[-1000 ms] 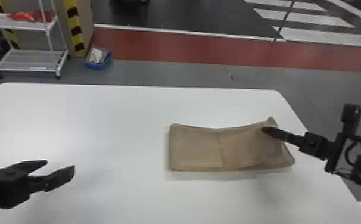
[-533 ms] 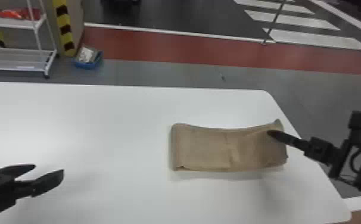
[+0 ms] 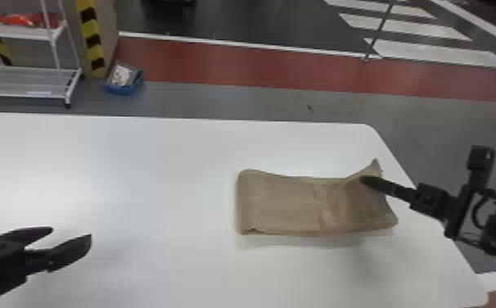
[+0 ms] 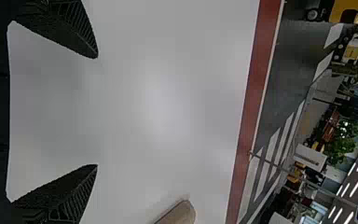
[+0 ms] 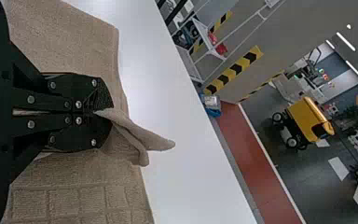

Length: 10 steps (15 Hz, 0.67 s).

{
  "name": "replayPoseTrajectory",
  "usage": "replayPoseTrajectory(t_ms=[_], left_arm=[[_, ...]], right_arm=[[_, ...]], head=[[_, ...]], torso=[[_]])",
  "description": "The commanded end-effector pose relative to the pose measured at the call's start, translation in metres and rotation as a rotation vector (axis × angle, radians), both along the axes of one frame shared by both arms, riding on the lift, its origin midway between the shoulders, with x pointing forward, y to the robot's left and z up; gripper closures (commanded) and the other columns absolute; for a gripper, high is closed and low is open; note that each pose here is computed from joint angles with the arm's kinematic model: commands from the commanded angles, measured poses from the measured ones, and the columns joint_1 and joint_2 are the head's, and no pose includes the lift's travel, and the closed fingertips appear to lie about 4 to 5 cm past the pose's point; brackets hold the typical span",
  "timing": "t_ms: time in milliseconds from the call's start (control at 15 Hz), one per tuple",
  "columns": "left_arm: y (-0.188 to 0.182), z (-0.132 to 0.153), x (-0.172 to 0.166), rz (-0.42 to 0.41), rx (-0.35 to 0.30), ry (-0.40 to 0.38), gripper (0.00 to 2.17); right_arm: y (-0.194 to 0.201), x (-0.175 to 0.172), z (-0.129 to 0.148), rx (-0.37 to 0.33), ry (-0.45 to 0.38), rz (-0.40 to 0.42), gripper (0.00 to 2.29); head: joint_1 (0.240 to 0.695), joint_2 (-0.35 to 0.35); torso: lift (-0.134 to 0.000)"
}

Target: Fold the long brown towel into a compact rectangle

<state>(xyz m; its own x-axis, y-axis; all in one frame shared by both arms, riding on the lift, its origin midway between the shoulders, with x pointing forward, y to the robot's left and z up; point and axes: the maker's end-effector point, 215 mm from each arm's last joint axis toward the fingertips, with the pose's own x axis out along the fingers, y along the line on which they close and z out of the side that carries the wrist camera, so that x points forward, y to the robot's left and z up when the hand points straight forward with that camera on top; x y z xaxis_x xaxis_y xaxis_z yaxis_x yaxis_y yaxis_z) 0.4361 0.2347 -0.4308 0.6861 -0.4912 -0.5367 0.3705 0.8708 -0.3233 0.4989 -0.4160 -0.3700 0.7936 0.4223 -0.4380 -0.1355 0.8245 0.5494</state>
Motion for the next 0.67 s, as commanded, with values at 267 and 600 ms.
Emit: replayPoseTrajectory(t_ms=[267, 600], left_arm=[[-0.003, -0.008, -0.002, -0.005, -0.004, 0.017, 0.04], [-0.007, -0.008, -0.003, -0.012, -0.005, 0.018, 0.04]], right_arm=[[-0.035, -0.027, -0.015, -0.032, 0.025, 0.024, 0.02], [-0.071, -0.036, -0.025, -0.071, 0.024, -0.036, 0.05]], head=[[0.695, -0.233], [0.695, -0.294]], torso=[[-0.120], [-0.120]])
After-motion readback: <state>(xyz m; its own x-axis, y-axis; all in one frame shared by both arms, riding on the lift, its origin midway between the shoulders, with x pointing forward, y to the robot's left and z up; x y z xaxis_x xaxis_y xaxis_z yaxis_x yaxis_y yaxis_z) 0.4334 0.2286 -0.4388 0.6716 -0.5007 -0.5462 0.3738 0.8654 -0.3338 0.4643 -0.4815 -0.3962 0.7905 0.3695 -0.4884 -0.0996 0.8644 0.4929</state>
